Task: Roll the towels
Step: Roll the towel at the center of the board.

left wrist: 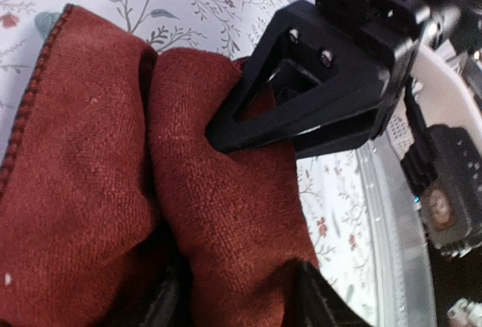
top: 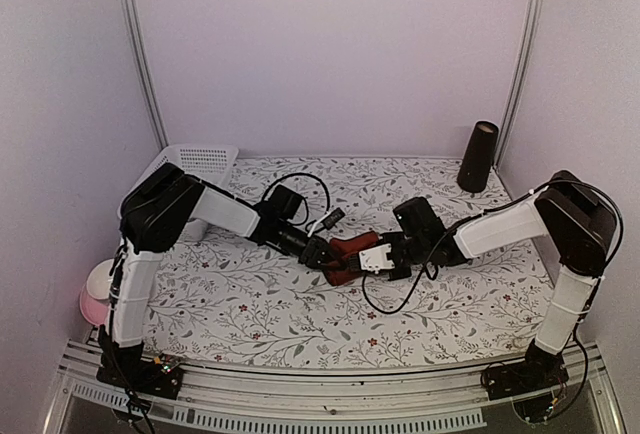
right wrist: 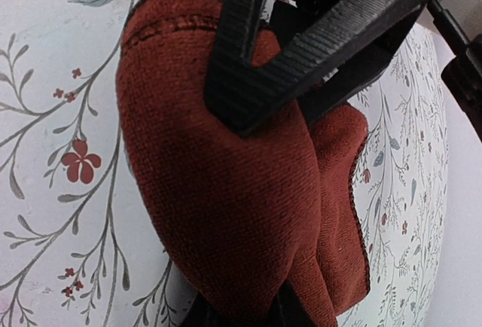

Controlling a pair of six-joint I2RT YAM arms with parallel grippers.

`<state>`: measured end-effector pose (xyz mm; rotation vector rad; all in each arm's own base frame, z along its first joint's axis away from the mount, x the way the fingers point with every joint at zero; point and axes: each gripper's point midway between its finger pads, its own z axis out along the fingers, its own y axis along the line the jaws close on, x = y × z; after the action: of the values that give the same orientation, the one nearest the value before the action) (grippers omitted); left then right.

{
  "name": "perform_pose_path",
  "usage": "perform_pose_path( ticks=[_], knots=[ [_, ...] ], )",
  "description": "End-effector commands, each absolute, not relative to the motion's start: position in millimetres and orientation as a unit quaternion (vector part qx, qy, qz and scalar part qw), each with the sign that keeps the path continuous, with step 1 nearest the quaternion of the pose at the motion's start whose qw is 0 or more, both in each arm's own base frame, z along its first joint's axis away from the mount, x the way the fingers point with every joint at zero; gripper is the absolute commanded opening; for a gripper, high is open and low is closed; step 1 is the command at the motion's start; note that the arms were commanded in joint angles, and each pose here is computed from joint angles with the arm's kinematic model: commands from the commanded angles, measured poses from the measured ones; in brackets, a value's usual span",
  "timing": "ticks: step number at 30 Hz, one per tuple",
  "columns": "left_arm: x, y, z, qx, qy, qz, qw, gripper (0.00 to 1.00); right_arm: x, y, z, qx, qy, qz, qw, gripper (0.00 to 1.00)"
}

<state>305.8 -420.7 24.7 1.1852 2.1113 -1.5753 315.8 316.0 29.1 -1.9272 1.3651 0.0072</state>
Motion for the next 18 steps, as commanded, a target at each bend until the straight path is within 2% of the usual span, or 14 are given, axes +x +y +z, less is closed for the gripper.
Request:
perform_pose_path(
  ticks=[1, 5, 10, 14, 18],
  knots=[
    [325, -400, 26, 0.401, 0.764, -0.474, 0.173, 0.58, 284, 291, -11, -0.778, 0.565, 0.033, 0.274, 0.12],
    [336, -392, 69, 0.424, 0.75, -0.432, 0.265, 0.78, 262, 283, -13, -0.787, 0.571, 0.075, 0.221, 0.12],
    [326, -384, 106, 0.454, 0.72, -0.386, 0.358, 0.97, 246, 280, -7, -0.783, 0.581, 0.128, 0.179, 0.15],
    [304, -393, 103, 0.495, 0.698, -0.347, 0.384, 0.97, 241, 281, 7, -0.772, 0.591, 0.184, 0.148, 0.18],
    [283, -408, 99, 0.527, 0.675, -0.322, 0.404, 0.97, 228, 278, 9, -0.758, 0.604, 0.231, 0.082, 0.2]
  ],
)
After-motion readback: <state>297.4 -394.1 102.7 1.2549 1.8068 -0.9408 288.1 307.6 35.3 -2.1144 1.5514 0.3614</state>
